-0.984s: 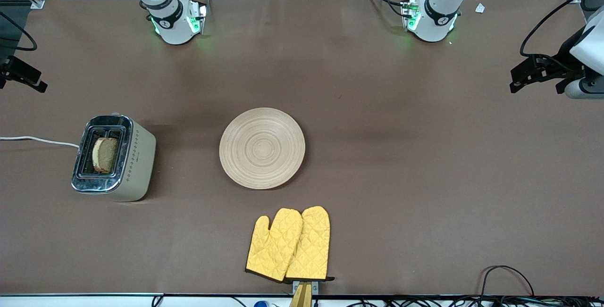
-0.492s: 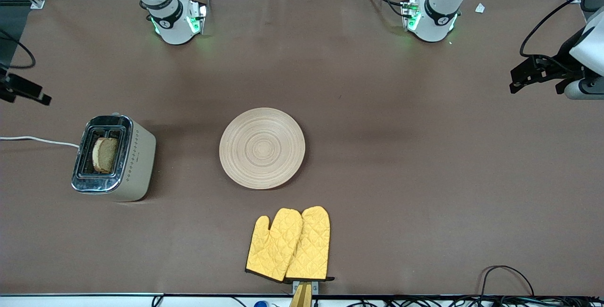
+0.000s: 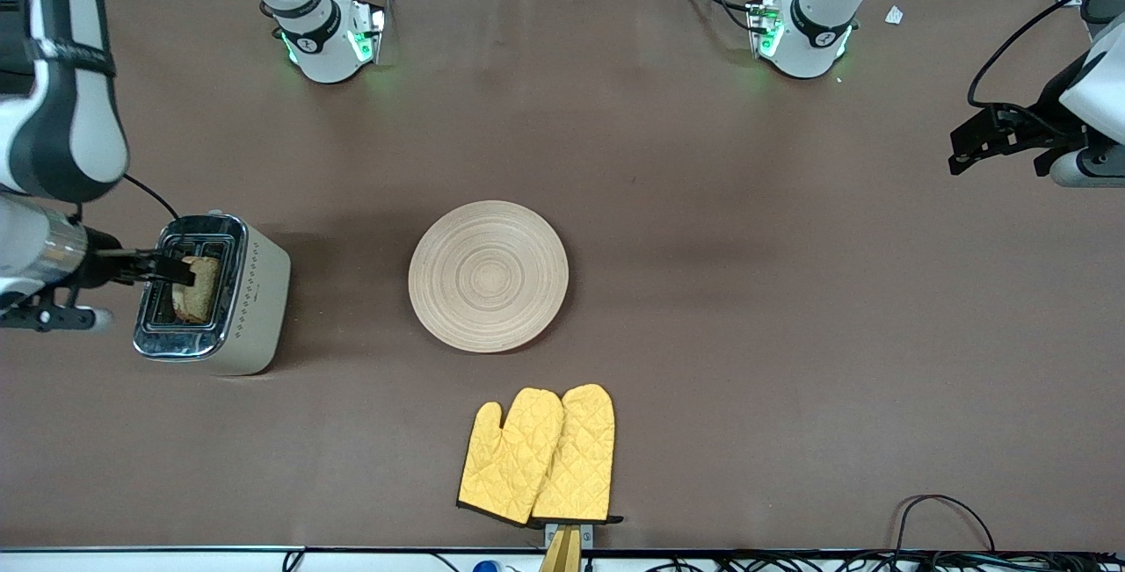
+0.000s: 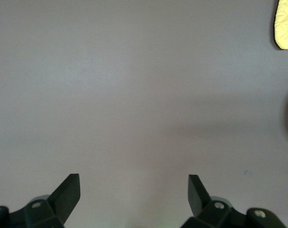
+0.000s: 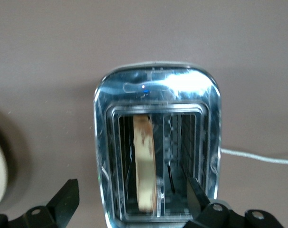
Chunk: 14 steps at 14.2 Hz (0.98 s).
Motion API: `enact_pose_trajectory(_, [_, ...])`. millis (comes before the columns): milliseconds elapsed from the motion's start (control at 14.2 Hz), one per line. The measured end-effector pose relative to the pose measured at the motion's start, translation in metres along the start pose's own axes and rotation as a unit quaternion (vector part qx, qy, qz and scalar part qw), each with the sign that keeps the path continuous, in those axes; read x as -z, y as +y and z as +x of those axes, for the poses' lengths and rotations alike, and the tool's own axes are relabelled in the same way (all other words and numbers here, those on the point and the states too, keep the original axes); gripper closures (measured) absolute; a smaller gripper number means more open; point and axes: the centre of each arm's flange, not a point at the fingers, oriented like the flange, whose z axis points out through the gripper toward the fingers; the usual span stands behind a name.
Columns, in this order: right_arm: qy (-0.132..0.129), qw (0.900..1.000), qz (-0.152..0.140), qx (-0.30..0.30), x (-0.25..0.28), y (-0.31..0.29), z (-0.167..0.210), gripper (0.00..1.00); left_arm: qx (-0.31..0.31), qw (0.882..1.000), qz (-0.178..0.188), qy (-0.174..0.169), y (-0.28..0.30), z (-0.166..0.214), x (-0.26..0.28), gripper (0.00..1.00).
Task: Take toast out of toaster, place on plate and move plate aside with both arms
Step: 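Lower the right gripper onto the bread slice in the toaster, then grasp the bread slice and lift it out of the toaster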
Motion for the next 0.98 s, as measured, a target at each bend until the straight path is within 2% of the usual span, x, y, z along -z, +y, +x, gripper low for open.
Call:
enact_pose_trajectory(141, [-0.003, 1.0, -0.003, -0.003, -0.02, 0.004, 0.007, 0.04, 0.0, 1.0, 0.0, -0.002, 0.0, 0.001, -0.002, 0.0])
enact_pose_trajectory(211, [-0.006, 1.0, -0.004, -0.004, -0.025, 0.006, 0.008, 0.13, 0.0, 1.0, 0.0, -0.004, 0.0, 0.002, -0.004, 0.0])
enact_pose_trajectory(281, [-0.008, 1.0, -0.004, -0.006, -0.027, 0.007, 0.008, 0.14, 0.0, 1.0, 0.0, -0.005, 0.0, 0.003, -0.005, 0.0])
enact_pose_trajectory(351, [-0.008, 1.0, -0.004, -0.006, -0.027, 0.008, 0.008, 0.19, 0.0, 1.0, 0.0, -0.006, 0.0, 0.004, -0.006, 0.0])
enact_pose_trajectory(703, [-0.008, 1.0, -0.004, -0.007, -0.027, 0.009, 0.008, 0.76, -0.001, 1.0, -0.001, -0.007, 0.001, 0.004, -0.007, 0.0])
enact_pose_trajectory(843, [-0.01, 1.0, -0.004, -0.007, -0.027, 0.009, 0.008, 0.91, -0.002, 1.0, -0.001, -0.007, 0.003, 0.004, -0.007, 0.0])
enact_pose_trajectory(984, [-0.006, 1.0, -0.004, -0.007, -0.022, 0.009, 0.008, 0.94, -0.003, 1.0, -0.001, -0.007, 0.003, 0.004, -0.007, 0.0])
